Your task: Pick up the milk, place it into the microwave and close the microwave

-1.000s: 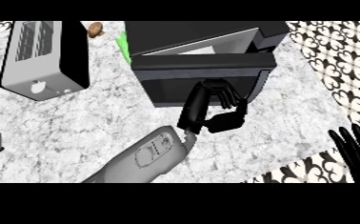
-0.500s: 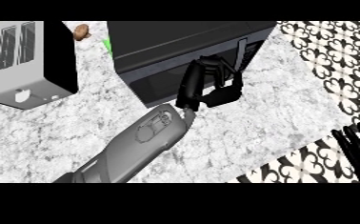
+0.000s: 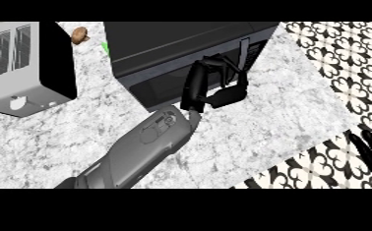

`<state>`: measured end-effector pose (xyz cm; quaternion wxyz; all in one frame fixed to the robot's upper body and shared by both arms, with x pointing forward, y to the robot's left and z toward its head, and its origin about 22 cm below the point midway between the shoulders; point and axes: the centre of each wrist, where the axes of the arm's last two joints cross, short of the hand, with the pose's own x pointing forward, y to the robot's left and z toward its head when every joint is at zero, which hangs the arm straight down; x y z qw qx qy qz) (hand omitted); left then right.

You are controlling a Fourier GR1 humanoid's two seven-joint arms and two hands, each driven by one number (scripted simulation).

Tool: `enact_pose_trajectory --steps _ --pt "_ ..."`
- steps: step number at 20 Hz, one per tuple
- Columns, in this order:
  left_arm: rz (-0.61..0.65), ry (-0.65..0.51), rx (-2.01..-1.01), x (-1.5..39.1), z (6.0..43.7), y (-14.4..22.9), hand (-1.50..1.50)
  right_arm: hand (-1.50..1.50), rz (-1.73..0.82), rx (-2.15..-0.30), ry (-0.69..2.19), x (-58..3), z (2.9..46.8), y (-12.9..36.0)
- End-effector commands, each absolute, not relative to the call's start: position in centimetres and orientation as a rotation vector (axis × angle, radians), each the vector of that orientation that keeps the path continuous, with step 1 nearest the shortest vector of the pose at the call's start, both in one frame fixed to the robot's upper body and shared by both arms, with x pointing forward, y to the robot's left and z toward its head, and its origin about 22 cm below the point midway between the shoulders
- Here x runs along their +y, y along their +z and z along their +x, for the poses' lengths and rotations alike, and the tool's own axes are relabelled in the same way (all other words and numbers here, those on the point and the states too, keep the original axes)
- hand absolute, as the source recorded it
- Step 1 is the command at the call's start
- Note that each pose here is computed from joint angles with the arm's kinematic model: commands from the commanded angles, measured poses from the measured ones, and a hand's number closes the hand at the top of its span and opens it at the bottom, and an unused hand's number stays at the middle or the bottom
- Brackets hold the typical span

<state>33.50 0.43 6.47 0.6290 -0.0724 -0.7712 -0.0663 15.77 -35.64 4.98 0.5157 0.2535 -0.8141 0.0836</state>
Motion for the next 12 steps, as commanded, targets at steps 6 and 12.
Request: enact_pose_trajectory --steps 6,12 --pt "-0.140 -0.120 -1.797 0.6 35.4 7.2 1.50 -1.50 0.681 -1.992 0.243 -35.7 16.0 6.6" --pt "-0.134 -0.097 -1.800 0.8 35.6 6.9 1.50 -1.50 0.695 -2.000 0.239 -36.1 15.9 7.5"
